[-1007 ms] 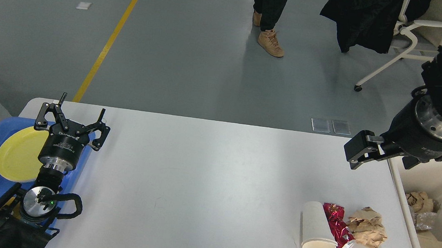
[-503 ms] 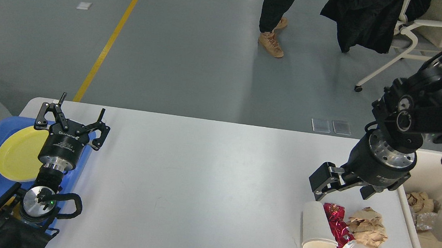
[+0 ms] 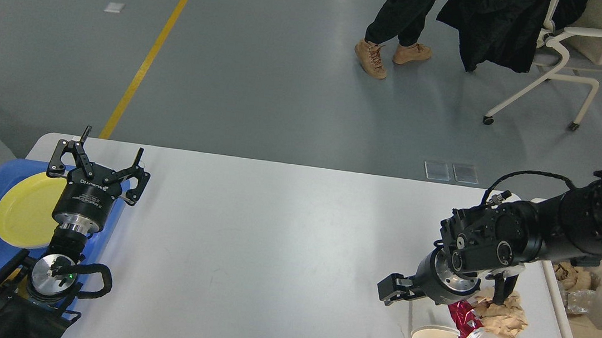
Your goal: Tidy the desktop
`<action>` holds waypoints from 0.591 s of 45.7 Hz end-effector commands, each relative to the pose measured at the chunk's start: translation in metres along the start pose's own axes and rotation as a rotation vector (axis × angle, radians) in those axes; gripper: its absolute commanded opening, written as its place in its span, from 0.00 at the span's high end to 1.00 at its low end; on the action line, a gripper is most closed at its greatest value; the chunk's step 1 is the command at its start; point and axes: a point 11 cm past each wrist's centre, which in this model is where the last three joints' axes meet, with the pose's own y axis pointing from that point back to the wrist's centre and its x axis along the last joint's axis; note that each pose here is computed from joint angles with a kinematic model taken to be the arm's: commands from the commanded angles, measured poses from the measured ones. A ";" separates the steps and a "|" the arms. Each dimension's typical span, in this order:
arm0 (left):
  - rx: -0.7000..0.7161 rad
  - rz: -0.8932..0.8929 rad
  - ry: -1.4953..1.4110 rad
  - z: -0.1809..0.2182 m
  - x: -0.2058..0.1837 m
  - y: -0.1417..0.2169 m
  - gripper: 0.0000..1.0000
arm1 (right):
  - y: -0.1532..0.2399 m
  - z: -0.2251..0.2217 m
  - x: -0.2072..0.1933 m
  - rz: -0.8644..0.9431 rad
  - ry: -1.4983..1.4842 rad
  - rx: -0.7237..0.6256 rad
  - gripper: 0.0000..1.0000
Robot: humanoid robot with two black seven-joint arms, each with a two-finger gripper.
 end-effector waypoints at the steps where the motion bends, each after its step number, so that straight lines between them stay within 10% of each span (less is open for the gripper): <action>1: -0.001 0.000 0.000 0.000 0.000 0.000 0.04 | -0.020 0.005 0.000 0.008 -0.018 -0.008 0.00; 27: -0.001 0.000 0.000 0.000 0.000 0.000 0.04 | -0.052 0.009 -0.022 -0.014 -0.031 -0.015 0.00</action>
